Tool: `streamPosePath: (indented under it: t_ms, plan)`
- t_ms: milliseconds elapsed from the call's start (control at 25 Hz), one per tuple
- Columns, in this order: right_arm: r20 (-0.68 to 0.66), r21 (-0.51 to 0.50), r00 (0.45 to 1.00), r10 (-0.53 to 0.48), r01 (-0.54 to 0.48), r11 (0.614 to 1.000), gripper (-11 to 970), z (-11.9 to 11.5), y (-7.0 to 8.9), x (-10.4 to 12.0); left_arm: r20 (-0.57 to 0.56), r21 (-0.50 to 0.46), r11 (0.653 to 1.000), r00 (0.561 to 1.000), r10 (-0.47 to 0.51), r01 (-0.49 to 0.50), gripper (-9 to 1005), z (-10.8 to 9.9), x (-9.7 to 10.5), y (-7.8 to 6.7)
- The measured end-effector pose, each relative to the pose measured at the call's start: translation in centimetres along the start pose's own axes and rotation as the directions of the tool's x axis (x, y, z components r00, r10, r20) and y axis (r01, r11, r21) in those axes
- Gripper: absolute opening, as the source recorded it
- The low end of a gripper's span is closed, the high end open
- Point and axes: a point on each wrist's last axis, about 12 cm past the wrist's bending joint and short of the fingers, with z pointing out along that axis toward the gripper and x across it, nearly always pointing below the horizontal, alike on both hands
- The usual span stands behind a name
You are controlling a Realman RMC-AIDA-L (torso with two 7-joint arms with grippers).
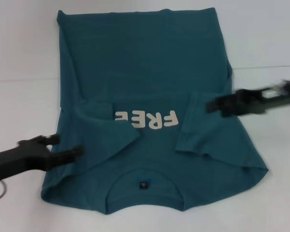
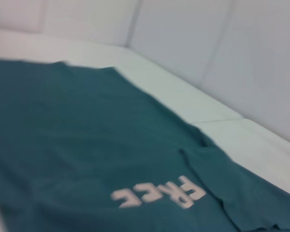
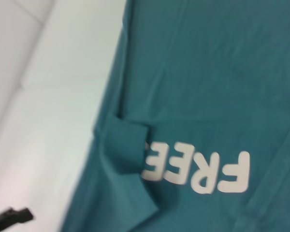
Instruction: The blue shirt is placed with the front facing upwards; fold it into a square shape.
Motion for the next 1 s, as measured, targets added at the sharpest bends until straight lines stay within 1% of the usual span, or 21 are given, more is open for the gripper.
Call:
streamPosePath:
  t_ms: [80, 160, 280, 360, 480, 600, 680, 880, 920, 960, 1000]
  plan:
    - [0.046, -0.059, 0.998, 0.046, -0.043, 0.997, 474, -1.8, -1.7, 2.0, -0.007, -0.015, 0.997, 0.997, -0.072, 0.072, 920, -1.2, 0.2, 0.3]
    - [0.084, -0.096, 0.993, 0.081, -0.073, 0.993, 545, -3.4, -3.3, 3.9, -0.023, -0.029, 0.989, 0.989, -0.146, 0.145, 921, -2.0, 0.6, 0.6]
    - [0.119, -0.089, 0.985, 0.121, -0.111, 0.990, 669, -4.9, -5.2, 6.3, -0.057, -0.087, 0.965, 0.966, -0.253, 0.248, 922, -3.0, 1.3, 1.3]
    - [0.139, -0.077, 0.981, 0.139, -0.129, 0.989, 751, -5.7, -6.0, 7.2, -0.064, -0.121, 0.954, 0.957, -0.284, 0.275, 923, -3.7, 1.5, 1.4]
    - [0.160, -0.065, 0.976, 0.146, -0.137, 0.988, 790, -6.4, -6.9, 8.1, -0.067, -0.150, 0.941, 0.946, -0.316, 0.304, 925, -4.1, 1.9, 1.4]
    - [0.161, -0.054, 0.978, 0.136, -0.128, 0.990, 791, -6.4, -7.3, 8.4, -0.105, -0.184, 0.925, 0.929, -0.354, 0.332, 926, -4.1, 2.2, 1.5]
    - [0.161, -0.050, 0.978, 0.130, -0.123, 0.991, 791, -6.4, -7.4, 8.5, -0.128, -0.195, 0.929, 0.930, -0.343, 0.316, 927, -4.2, 2.1, 1.2]
    - [0.166, -0.041, 0.979, 0.120, -0.115, 0.993, 790, -6.3, -7.7, 8.3, -0.162, -0.214, 0.960, 0.963, -0.216, 0.180, 928, -4.4, 2.1, 0.5]
    - [0.166, -0.040, 0.979, 0.120, -0.115, 0.993, 790, -6.3, -7.7, 8.2, -0.162, -0.214, 0.960, 0.963, -0.216, 0.180, 927, -4.4, 2.1, 0.5]
    - [0.167, -0.039, 0.979, 0.119, -0.114, 0.993, 790, -6.3, -7.7, 8.2, -0.172, -0.225, 0.969, 0.974, -0.147, 0.107, 927, -4.1, 1.9, 0.3]
    - [0.168, -0.039, 0.979, 0.118, -0.113, 0.993, 790, -6.3, -7.7, 8.1, -0.177, -0.230, 0.970, 0.977, -0.116, 0.074, 926, -4.0, 1.9, 0.3]
